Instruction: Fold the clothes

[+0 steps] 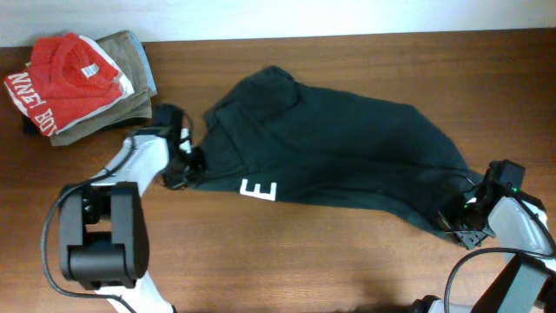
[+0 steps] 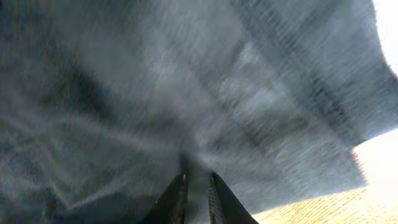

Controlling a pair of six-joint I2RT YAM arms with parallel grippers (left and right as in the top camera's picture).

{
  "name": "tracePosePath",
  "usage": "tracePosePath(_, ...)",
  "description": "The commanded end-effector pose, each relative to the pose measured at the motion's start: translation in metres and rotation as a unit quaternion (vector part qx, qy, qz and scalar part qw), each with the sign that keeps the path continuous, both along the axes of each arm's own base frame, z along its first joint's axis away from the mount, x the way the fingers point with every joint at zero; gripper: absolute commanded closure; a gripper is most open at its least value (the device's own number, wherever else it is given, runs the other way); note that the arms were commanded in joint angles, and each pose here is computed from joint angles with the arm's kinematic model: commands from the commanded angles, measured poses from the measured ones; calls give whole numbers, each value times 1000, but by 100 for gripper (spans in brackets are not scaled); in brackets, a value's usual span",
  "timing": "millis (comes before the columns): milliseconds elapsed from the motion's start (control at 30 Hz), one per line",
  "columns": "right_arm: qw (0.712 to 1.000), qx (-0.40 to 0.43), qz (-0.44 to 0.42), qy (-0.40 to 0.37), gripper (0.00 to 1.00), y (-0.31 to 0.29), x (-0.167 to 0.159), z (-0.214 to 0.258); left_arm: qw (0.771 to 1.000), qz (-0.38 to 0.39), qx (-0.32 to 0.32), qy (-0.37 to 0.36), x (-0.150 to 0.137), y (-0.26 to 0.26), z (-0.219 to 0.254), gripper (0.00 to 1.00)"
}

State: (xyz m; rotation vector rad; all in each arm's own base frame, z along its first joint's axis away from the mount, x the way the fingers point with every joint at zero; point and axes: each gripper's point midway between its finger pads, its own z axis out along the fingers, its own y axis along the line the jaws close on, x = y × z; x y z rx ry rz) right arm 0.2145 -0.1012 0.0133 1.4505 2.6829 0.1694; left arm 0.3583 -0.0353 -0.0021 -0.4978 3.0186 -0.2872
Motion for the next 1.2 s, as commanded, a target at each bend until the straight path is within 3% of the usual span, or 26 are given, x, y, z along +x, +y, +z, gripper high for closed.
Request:
tracePosePath(0,1000,-16,-7,16,88,-4,-6,-1,997,49,22,63,-25,31,-18,99)
tracePosePath(133,999,-26,-8,24,89,-7,-9,-1,993,81,20,86,-35,41,-17,99)
tracePosePath(200,999,-24,-7,29,96,-7,-10,1,991,94,19,93,-40,48,-12,99)
tracePosePath(267,999,-38,-9,30,96,-14,-8,6,991,107,19,82,-40,55,0,99)
tracePosePath(567,997,-71,-26,8,96,-38,22,68,981,169,47,-86,-22,83,108,99)
tracePosePath(633,998,-57,-22,-1,96,-35,28,84,980,144,35,-131,-16,74,131,99)
tracePosePath(733,998,-17,54,-23,96,-11,38,89,983,70,3,-169,-5,43,144,99)
tracePosePath(933,995,1,102,13,82,22,27,58,991,-29,-10,-128,2,-25,103,99)
tracePosePath(1167,996,13,88,29,89,32,20,25,999,-39,16,-22,-10,-28,29,99)
